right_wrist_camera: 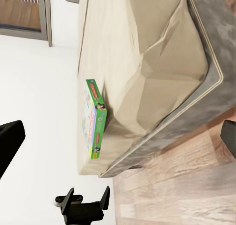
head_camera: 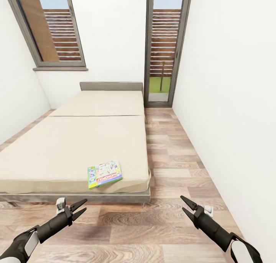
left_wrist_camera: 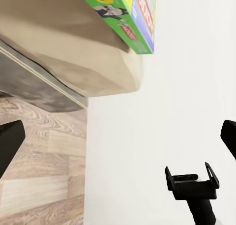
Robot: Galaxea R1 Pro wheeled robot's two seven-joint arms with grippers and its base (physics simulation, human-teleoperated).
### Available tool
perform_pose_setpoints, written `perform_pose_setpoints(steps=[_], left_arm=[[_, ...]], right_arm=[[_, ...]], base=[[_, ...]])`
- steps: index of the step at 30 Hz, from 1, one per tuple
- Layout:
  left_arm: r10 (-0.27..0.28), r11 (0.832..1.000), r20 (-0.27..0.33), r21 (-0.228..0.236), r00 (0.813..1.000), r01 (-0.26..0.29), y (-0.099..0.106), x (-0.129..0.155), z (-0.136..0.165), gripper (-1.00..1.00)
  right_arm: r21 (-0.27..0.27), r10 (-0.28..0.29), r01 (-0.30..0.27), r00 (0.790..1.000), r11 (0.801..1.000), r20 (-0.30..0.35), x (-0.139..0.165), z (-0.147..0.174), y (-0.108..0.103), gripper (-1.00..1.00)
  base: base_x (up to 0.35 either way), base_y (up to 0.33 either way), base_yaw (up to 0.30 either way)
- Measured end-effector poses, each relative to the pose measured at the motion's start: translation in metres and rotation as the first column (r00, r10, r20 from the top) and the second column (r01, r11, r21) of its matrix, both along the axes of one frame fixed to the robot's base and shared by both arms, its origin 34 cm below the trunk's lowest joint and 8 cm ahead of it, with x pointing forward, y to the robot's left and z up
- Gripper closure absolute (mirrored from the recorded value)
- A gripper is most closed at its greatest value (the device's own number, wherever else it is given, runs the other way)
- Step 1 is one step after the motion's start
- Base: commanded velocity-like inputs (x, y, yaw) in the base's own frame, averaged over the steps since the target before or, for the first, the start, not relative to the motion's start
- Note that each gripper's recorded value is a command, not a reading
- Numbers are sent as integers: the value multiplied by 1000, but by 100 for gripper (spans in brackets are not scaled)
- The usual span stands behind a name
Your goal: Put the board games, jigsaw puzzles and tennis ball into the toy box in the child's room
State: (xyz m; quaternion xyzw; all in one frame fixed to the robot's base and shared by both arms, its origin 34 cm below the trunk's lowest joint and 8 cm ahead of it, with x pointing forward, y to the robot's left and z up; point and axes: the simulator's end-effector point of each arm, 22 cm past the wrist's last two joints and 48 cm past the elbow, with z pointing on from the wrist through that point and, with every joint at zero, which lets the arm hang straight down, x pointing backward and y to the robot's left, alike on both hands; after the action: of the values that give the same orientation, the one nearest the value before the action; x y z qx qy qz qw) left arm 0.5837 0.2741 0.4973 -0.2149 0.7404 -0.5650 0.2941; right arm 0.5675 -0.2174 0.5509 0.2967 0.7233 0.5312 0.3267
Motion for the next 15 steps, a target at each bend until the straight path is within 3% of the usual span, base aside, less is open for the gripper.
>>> perform_pose_setpoints(steps=[7,15], left_arm=[[0,1000,1,0,1000,0,0,0,0,-100],[1,1000,0,0,1000,-1,0,0,0,-100]], right_arm=[[0,0,0,1000,1000,1,0,0,0,-100],[0,0,0,1000,1000,0,0,0,0,-100]], base=[[198,-30,0],[57,-5,0]])
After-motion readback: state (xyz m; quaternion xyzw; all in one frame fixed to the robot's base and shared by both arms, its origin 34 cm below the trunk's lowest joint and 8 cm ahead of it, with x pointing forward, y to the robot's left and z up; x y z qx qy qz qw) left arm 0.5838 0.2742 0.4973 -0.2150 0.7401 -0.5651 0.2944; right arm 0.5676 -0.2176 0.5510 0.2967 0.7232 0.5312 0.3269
